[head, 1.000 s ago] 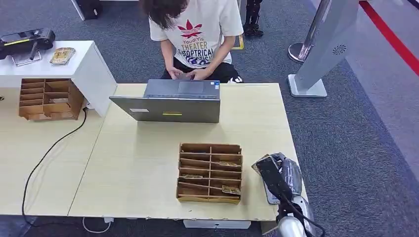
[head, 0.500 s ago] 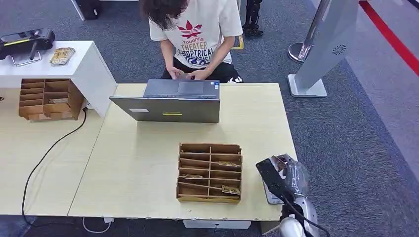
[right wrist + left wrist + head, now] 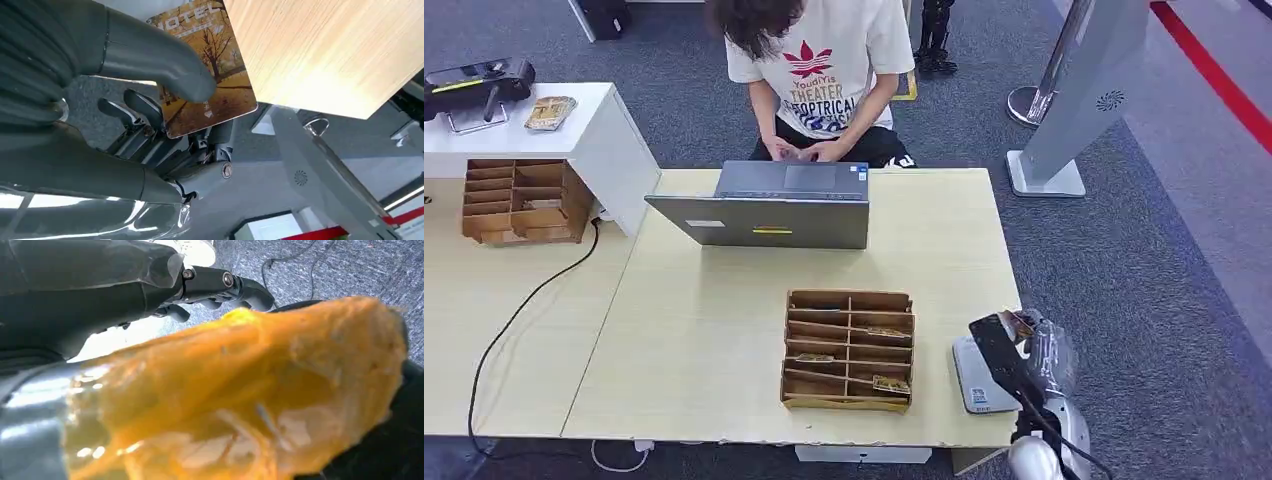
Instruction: Pass the card to the sensor for recognition and then transmit it.
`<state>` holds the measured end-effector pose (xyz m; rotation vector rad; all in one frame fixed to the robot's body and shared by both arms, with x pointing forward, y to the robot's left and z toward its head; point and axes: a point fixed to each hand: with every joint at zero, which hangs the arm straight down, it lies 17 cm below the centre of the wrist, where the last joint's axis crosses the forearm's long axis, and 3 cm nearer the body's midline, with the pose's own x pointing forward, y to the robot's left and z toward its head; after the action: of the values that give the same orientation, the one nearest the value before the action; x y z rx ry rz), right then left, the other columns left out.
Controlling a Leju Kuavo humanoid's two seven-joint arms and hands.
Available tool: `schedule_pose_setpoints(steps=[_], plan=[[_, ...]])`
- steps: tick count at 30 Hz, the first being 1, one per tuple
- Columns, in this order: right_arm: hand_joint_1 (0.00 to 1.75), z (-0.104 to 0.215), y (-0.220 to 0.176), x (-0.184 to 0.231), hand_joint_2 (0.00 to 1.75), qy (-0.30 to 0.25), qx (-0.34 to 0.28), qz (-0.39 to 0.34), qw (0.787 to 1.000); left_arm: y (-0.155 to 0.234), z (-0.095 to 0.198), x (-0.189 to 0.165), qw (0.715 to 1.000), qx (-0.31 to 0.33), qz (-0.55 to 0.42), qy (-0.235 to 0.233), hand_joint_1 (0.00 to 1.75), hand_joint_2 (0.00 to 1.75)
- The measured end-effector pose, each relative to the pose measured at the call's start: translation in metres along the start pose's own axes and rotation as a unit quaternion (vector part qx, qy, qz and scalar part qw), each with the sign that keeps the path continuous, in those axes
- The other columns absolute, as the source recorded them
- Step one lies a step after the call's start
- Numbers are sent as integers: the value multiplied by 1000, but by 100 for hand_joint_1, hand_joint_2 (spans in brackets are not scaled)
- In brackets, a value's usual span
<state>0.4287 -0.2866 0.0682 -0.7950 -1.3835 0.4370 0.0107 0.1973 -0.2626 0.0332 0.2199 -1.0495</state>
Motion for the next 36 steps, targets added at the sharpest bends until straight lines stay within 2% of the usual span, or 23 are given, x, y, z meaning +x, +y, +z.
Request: schedule_pose_setpoints(steps=[36], plan=[[175, 4, 26, -24, 175, 26, 39, 47, 998, 0, 0, -1, 1000, -1, 3, 2, 0, 0]])
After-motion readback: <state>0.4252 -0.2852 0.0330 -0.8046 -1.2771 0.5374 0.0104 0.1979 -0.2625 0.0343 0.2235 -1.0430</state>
